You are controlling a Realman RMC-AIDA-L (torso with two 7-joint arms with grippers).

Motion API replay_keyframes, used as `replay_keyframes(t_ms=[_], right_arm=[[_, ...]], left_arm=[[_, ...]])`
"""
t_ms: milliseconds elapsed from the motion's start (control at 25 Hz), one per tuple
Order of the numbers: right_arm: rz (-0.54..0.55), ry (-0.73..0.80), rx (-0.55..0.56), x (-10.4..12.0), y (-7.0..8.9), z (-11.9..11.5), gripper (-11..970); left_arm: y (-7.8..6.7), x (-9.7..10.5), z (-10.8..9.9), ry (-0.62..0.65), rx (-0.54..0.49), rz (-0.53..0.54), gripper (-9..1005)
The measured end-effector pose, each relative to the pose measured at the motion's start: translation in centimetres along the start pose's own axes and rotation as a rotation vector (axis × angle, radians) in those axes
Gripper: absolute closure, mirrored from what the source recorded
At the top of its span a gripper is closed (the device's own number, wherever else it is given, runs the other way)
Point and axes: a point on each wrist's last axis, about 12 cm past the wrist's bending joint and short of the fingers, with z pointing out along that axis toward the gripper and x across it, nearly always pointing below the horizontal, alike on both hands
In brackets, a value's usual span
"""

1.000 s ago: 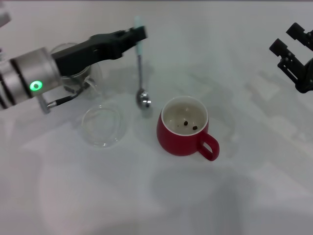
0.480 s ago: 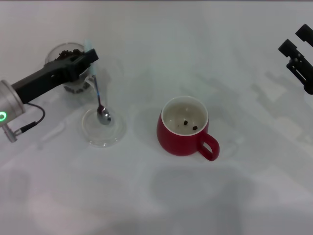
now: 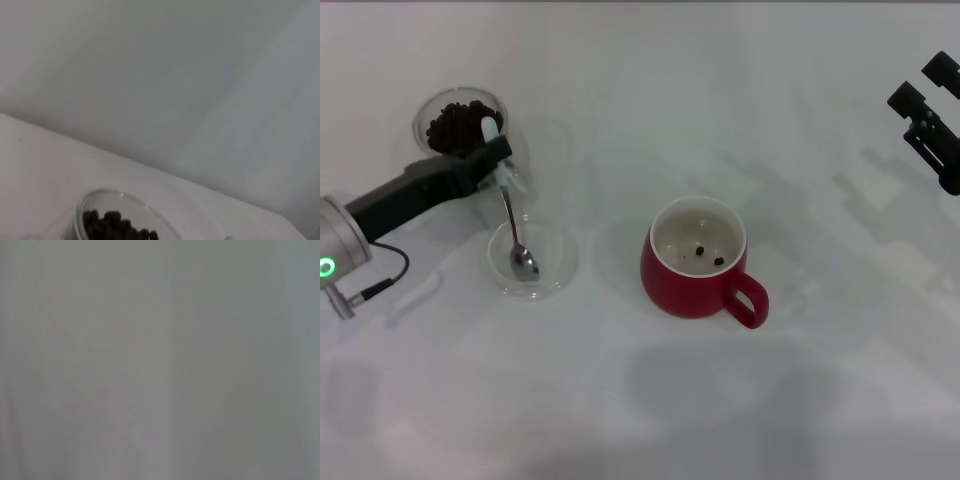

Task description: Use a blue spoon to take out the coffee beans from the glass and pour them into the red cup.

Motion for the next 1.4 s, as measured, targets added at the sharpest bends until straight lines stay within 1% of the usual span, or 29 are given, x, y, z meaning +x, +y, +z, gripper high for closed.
replay_keyframes(t_ms=[320, 800, 1000, 1080, 1200, 1280, 1400], right_arm=[[0.001, 0.000, -0.001, 0.0, 0.0, 0.0, 413], [-0.004, 0.004, -0.002, -0.1, -0.2, 0.1, 414], [-0.011, 0.006, -0.002, -0.1, -0.4, 0.2, 413], [-0.013, 0.006, -0.003, -0.2, -0.5, 0.2, 413], [-0.018, 0.005, -0.001, -0.3, -0.6, 0.2, 413], [-0.022, 0.001, 0.002, -0.4, -0.8, 0.2, 414], [-0.027, -0.009, 0.010, -0.6, -1.0, 0.1, 414]], left_arm=[[-0.6, 1.3, 0.8, 0.045, 0.013, -0.022, 783], [-0.3, 1.8, 0.7, 0.069, -0.016, -0.048, 757], [-0.2, 1.7, 0.7, 0.065, -0.024, -0.045, 731], [0.0, 1.4, 0.6, 0.061, -0.027, -0.029, 720], [0.1, 0.4, 0.5, 0.046, -0.011, 0.033, 704], [0.1, -0.7, 0.2, 0.021, 0.017, 0.104, 683], [-0.3, -2.8, -0.6, -0.034, 0.084, 0.230, 635]])
